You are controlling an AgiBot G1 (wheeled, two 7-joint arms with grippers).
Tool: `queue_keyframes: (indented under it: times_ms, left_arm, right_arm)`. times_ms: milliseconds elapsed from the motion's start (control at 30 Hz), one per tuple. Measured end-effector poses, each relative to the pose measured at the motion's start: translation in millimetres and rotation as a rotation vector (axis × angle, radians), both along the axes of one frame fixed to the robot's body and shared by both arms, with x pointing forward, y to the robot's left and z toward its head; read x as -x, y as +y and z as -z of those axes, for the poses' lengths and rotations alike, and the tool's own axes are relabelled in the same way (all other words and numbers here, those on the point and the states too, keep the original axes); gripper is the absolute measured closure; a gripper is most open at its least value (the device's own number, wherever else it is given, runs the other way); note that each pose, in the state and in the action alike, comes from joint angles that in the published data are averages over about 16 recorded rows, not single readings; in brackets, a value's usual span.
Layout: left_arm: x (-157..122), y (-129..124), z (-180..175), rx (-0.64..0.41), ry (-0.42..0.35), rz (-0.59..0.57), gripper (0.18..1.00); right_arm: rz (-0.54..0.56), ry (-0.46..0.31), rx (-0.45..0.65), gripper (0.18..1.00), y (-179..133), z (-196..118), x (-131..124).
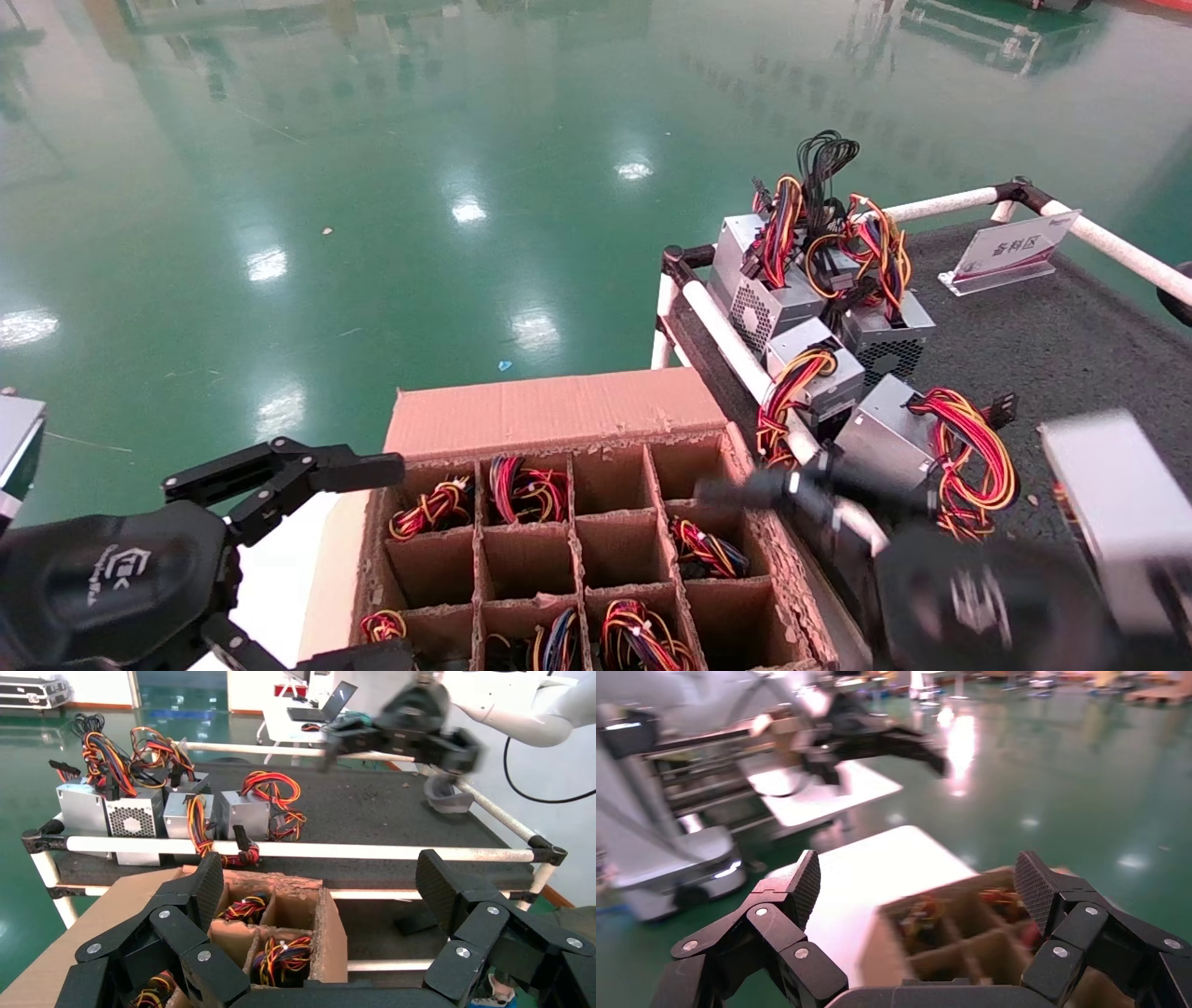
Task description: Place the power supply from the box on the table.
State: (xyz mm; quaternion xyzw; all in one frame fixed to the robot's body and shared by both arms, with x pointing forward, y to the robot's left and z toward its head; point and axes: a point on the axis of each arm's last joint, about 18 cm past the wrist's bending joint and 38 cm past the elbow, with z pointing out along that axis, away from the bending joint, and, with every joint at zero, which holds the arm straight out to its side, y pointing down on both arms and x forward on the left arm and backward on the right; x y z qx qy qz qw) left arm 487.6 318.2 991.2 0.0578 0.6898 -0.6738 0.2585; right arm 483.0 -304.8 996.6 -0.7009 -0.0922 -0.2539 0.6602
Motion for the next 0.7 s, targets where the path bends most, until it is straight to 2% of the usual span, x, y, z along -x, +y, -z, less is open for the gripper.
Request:
queue_keyframes:
  times_ms: [233,700]
  left_arm:
    - [0.0,0.1,0.0,0.0,0.0,0.0,0.184]
    - [-0.1,0.1,0.0,0.0,0.0,0.0,0.184]
  right_arm:
    - [-0.048,0.005,0.025,0.179,5.1,8.0,14.7]
    - [-0.033,0.004,0.018,0.179,3.4,5.8,10.5]
